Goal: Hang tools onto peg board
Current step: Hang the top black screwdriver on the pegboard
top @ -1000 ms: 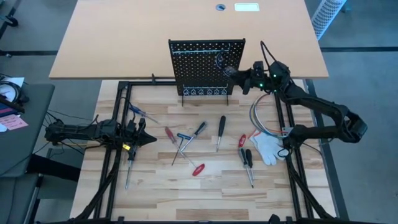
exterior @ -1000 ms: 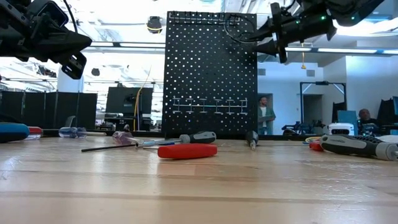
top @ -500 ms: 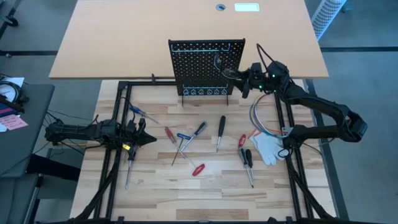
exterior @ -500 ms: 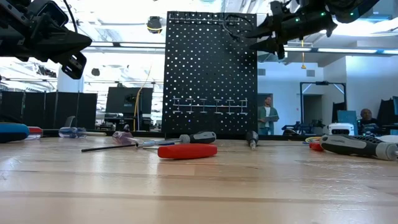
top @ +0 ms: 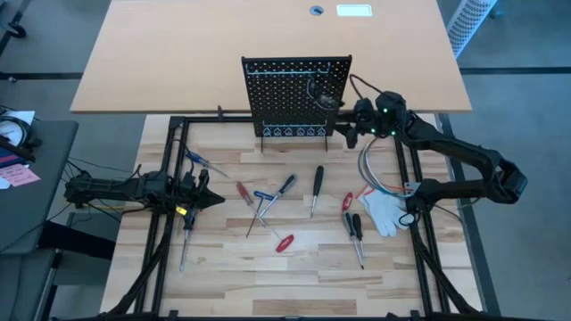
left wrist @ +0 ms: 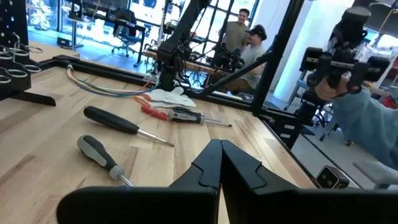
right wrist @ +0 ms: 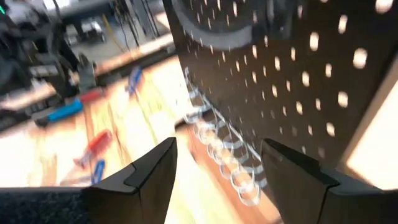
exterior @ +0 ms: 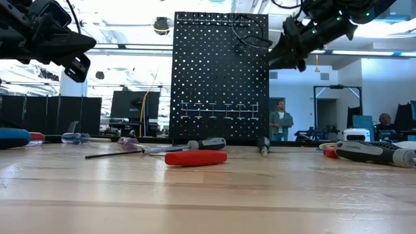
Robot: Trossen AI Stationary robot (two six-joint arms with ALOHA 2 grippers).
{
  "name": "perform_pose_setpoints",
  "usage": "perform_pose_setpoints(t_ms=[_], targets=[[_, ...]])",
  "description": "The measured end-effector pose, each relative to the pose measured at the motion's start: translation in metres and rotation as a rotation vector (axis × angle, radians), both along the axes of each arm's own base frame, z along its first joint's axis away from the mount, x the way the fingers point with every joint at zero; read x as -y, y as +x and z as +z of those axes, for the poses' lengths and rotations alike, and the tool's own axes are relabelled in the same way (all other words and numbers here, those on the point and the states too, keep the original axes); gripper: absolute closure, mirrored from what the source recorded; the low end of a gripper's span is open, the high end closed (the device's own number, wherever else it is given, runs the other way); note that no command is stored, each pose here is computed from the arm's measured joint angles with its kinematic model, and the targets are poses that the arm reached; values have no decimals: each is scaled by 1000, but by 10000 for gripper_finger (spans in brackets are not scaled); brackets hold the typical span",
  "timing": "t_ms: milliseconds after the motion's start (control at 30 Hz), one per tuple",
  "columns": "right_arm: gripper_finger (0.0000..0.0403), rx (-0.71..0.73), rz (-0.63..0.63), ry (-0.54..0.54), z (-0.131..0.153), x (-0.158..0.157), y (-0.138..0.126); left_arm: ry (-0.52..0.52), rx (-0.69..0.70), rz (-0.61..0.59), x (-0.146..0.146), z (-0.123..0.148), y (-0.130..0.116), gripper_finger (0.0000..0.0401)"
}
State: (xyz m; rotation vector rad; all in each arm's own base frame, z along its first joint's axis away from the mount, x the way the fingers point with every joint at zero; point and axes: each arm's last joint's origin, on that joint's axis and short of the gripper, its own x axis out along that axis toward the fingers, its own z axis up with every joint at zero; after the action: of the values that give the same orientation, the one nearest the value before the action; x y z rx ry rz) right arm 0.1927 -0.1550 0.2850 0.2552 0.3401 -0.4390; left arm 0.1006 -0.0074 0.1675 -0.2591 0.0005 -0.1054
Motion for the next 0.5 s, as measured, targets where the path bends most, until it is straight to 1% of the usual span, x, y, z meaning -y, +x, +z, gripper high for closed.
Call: perform_pose_setpoints(t_ms=[133, 267, 367, 500], targets=[[163, -122, 37, 3, -10, -15, 6, 0, 0, 0, 0, 0, 0, 401], [163, -183, 45, -3, -28, -46, 21, 0, 0, 0, 0, 0, 0, 401], [163, -181, 2, 46, -48, -72, 29, -5, -3, 0, 0, 0, 0, 401], [163, -150, -72, 158, -75, -106, 29, -11, -6, 0, 0, 0, 0, 401]])
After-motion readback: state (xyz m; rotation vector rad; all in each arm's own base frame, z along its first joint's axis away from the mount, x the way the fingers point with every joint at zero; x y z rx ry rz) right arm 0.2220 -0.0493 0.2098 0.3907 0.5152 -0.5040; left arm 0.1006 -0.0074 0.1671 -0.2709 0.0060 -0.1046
